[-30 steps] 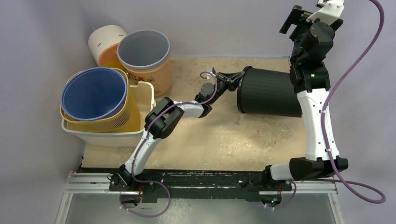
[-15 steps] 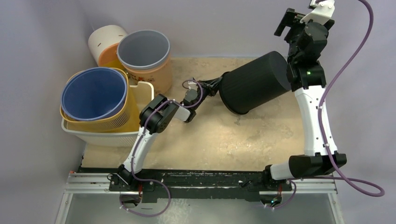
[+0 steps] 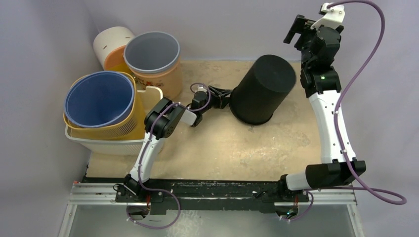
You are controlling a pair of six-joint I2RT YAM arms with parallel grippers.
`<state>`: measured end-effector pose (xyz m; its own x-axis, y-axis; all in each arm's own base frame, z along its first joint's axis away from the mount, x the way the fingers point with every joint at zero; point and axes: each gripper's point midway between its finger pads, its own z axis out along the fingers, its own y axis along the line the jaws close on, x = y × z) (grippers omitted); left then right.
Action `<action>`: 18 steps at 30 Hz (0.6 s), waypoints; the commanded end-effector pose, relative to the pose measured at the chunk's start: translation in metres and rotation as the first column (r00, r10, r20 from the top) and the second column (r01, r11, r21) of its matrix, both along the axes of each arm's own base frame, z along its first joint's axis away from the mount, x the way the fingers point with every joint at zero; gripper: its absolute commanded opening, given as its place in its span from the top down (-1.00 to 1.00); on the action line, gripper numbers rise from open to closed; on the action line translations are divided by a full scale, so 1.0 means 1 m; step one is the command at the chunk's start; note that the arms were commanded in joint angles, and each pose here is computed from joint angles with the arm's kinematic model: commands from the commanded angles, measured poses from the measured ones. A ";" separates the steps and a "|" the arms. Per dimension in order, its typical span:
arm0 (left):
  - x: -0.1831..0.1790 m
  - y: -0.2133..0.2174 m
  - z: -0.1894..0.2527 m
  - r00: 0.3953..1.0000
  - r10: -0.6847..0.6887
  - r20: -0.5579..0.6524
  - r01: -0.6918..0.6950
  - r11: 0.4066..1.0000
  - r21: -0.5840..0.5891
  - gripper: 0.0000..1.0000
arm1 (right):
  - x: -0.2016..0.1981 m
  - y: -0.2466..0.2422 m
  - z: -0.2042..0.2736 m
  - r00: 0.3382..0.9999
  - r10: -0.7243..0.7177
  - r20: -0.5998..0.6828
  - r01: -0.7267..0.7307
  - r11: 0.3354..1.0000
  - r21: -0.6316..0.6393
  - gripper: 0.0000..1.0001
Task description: Turn the large container upside down
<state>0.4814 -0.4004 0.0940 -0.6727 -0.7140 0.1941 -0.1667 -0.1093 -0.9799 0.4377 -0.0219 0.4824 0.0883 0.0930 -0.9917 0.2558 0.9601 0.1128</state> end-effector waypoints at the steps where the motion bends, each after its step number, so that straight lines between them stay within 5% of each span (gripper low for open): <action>1: -0.003 0.010 -0.029 0.997 -0.074 0.011 0.069 0.971 0.230 0.01 | -0.008 0.007 0.004 0.999 0.046 0.023 -0.047 0.999 0.028 -1.00; 7: -0.010 0.017 -0.049 0.987 -0.159 -0.024 0.152 0.874 0.463 -0.08 | -0.011 0.011 -0.006 0.998 0.070 -0.003 -0.070 0.997 0.036 -1.00; 12: -0.033 0.036 -0.041 0.946 -0.319 -0.054 0.260 0.651 0.713 -0.09 | -0.017 0.011 -0.018 0.997 0.074 -0.031 -0.073 0.997 0.032 -1.00; 18: -0.078 0.079 -0.009 0.871 -0.483 -0.087 0.300 0.384 0.873 -0.11 | -0.019 0.012 -0.042 0.994 0.078 -0.079 -0.075 0.997 0.035 -1.00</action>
<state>0.4410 -0.3576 0.0569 -0.8576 -0.3762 -0.3507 0.0041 0.6768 -0.7361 0.4261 -0.0092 0.4301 -0.0409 0.1154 -0.9925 0.1985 0.9744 0.1051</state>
